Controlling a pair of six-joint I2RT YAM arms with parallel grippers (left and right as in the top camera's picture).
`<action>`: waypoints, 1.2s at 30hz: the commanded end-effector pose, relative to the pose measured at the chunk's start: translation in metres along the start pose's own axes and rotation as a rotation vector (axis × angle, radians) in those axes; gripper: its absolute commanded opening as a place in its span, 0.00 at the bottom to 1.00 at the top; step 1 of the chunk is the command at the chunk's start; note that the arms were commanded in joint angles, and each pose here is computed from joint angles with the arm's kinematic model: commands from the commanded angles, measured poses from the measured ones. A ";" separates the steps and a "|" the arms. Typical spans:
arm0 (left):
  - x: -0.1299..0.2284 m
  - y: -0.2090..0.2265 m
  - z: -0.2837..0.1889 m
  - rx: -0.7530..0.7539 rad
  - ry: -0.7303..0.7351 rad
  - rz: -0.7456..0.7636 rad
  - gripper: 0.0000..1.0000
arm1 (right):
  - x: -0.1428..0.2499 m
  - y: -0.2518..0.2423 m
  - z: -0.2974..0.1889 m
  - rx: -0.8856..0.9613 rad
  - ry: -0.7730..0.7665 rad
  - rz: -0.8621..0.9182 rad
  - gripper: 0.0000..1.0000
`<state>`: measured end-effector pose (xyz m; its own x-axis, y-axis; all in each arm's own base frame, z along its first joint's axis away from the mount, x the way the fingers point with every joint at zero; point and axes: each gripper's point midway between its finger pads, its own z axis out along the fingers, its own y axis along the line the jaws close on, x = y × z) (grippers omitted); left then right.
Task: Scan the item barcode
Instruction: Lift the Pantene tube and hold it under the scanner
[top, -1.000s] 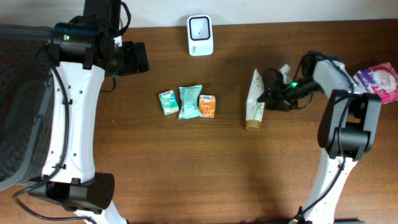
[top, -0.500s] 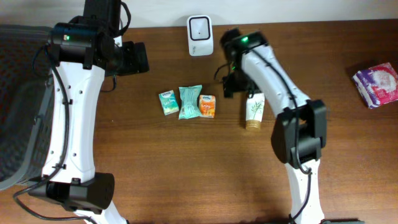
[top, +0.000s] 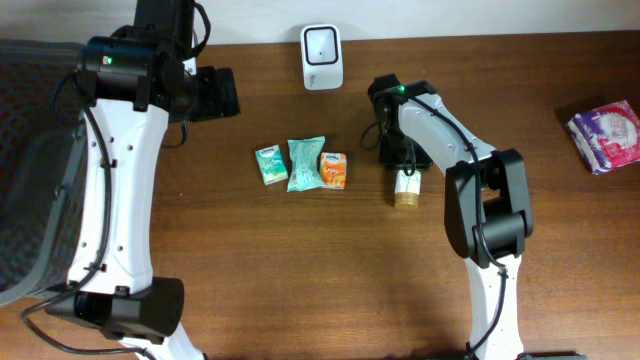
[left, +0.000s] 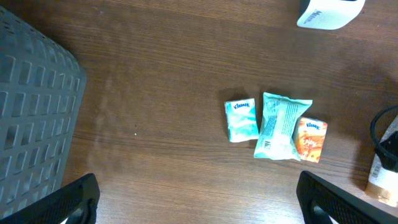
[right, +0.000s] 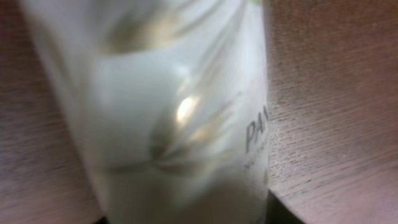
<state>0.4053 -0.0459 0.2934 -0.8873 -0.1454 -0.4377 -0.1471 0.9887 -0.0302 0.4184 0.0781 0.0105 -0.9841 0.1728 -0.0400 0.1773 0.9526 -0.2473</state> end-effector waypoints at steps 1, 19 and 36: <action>-0.003 0.002 -0.004 -0.004 -0.017 -0.008 0.99 | -0.015 0.003 -0.024 -0.051 -0.038 -0.043 0.13; -0.003 0.002 -0.004 -0.004 -0.017 -0.008 0.99 | -0.024 0.066 -0.261 -1.602 -0.211 -0.513 0.07; -0.003 0.002 -0.004 -0.004 -0.017 -0.008 0.99 | -0.026 0.110 -0.315 -1.729 -0.590 -0.891 0.10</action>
<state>0.4054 -0.0459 0.2935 -0.8871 -0.1454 -0.4381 -0.1471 0.9887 -0.0303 0.4689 0.2591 0.2668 -0.6319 -0.1452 -0.7613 -0.7689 -0.0057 0.6393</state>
